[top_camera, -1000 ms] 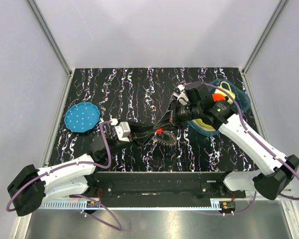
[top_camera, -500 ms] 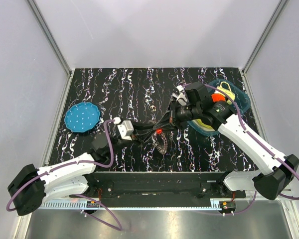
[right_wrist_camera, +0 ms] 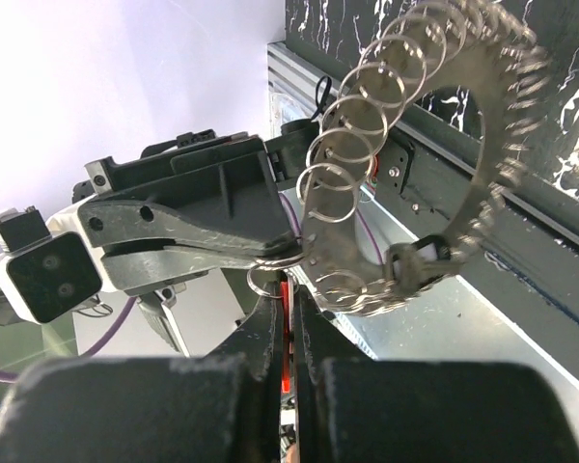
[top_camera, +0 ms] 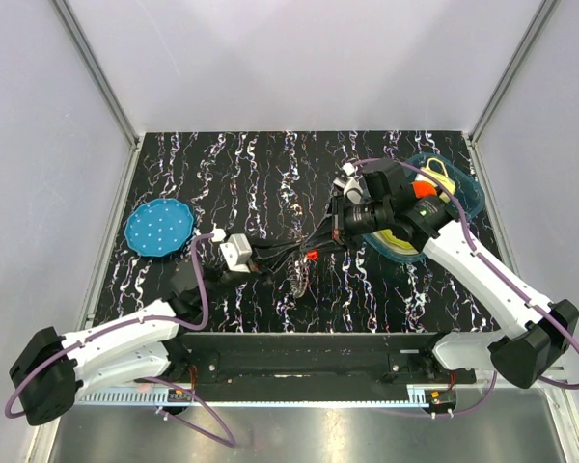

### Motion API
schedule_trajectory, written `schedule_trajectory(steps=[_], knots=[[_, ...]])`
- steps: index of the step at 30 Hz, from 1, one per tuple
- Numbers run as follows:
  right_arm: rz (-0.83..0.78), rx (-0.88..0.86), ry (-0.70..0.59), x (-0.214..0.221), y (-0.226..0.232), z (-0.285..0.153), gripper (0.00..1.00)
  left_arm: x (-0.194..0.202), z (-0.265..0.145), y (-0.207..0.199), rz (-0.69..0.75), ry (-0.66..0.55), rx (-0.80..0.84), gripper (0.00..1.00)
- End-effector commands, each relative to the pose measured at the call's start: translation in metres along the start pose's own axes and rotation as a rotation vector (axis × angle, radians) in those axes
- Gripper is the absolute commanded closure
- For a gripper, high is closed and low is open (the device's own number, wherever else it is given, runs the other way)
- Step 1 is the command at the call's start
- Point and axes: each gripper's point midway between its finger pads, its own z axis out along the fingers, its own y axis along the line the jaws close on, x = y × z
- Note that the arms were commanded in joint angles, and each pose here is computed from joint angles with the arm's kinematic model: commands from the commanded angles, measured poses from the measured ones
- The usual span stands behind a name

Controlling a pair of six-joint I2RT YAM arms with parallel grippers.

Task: Remove the keys from the keyring

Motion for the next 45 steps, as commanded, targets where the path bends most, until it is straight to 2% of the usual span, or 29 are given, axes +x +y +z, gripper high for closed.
schedule_trajectory(steps=[1, 10, 18, 33, 45], knots=[[-0.13, -0.053, 0.002, -0.001, 0.002, -0.008, 1.0, -0.025, -0.002, -0.004, 0.024, -0.072, 0.022, 1.0], [-0.302, -0.058, -0.036, 0.0, -0.006, -0.014, 1.0, -0.036, -0.002, -0.005, -0.022, -0.086, 0.041, 1.0], [-0.387, -0.112, -0.048, 0.007, -0.005, -0.017, 1.0, -0.042, 0.002, -0.002, -0.043, -0.1, 0.042, 1.0], [-0.402, -0.132, -0.022, 0.012, -0.007, -0.016, 1.0, -0.045, 0.005, 0.001, -0.062, -0.122, 0.031, 1.0], [-0.345, -0.16, 0.017, 0.017, -0.017, -0.006, 1.0, -0.047, 0.004, 0.001, -0.058, -0.15, 0.032, 1.0]])
